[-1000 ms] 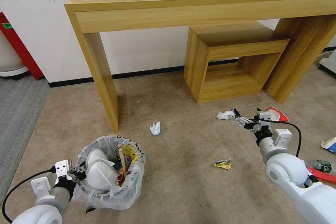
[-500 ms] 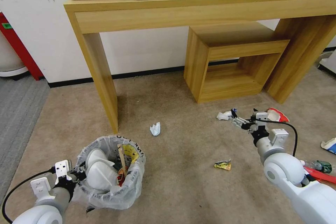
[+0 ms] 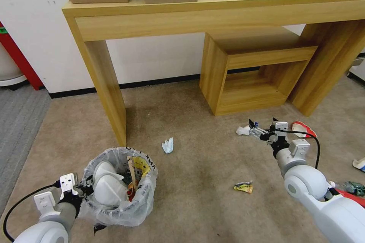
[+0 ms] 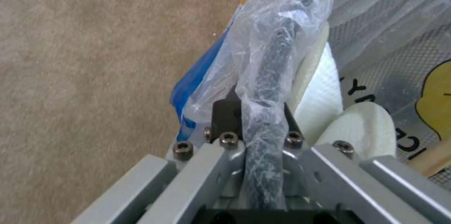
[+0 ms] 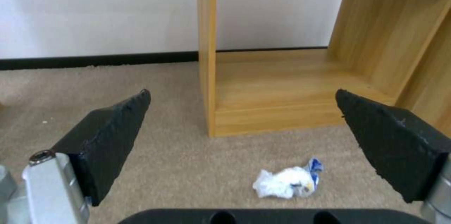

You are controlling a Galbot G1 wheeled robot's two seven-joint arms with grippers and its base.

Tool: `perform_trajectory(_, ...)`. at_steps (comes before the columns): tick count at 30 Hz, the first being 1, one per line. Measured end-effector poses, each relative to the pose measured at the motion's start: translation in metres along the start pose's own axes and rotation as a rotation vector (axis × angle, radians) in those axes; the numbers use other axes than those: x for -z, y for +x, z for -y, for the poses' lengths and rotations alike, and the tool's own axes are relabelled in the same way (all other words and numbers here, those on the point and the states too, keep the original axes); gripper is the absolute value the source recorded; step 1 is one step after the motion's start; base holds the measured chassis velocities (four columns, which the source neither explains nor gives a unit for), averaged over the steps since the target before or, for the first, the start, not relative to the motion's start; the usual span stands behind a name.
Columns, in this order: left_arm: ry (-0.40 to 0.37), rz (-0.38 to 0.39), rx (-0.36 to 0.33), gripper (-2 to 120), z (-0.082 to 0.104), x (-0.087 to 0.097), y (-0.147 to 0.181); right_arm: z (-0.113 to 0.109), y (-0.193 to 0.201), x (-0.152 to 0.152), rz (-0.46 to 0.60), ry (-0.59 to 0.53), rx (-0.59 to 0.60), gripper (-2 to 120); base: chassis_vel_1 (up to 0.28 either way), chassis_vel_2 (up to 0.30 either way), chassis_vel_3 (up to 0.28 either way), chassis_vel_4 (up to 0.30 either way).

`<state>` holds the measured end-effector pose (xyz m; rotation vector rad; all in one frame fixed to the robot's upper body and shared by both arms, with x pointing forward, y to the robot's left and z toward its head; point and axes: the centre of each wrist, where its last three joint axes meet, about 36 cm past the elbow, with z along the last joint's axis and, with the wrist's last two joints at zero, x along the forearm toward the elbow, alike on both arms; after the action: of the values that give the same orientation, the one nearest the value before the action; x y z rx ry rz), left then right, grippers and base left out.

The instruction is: Pick up the trash bin and place the garbage on the floor into it.

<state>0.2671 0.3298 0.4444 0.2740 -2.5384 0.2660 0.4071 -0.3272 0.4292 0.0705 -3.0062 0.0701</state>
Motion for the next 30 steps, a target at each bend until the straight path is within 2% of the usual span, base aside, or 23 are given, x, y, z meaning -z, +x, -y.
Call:
perform_trajectory(12,0.003,-0.002,0.000,1,-0.0004,-0.0004,-0.0029,-0.0009,-0.0024,-0.0007,0.008,-0.002,0.008,100,-0.079,0.078,0.079,-0.074)
perform_trajectory(22,-0.001,-0.008,0.002,1,-0.0005,-0.0007,-0.0027,-0.0012,-0.0031,-0.0002,0.006,-0.004,0.013,100,0.000,0.000,0.000,0.000)
perform_trajectory(30,0.009,-0.031,-0.028,1,0.0025,0.0033,0.0016,-0.0006,-0.0029,0.0007,0.013,-0.013,0.037,100,0.000,0.000,0.000,0.000)
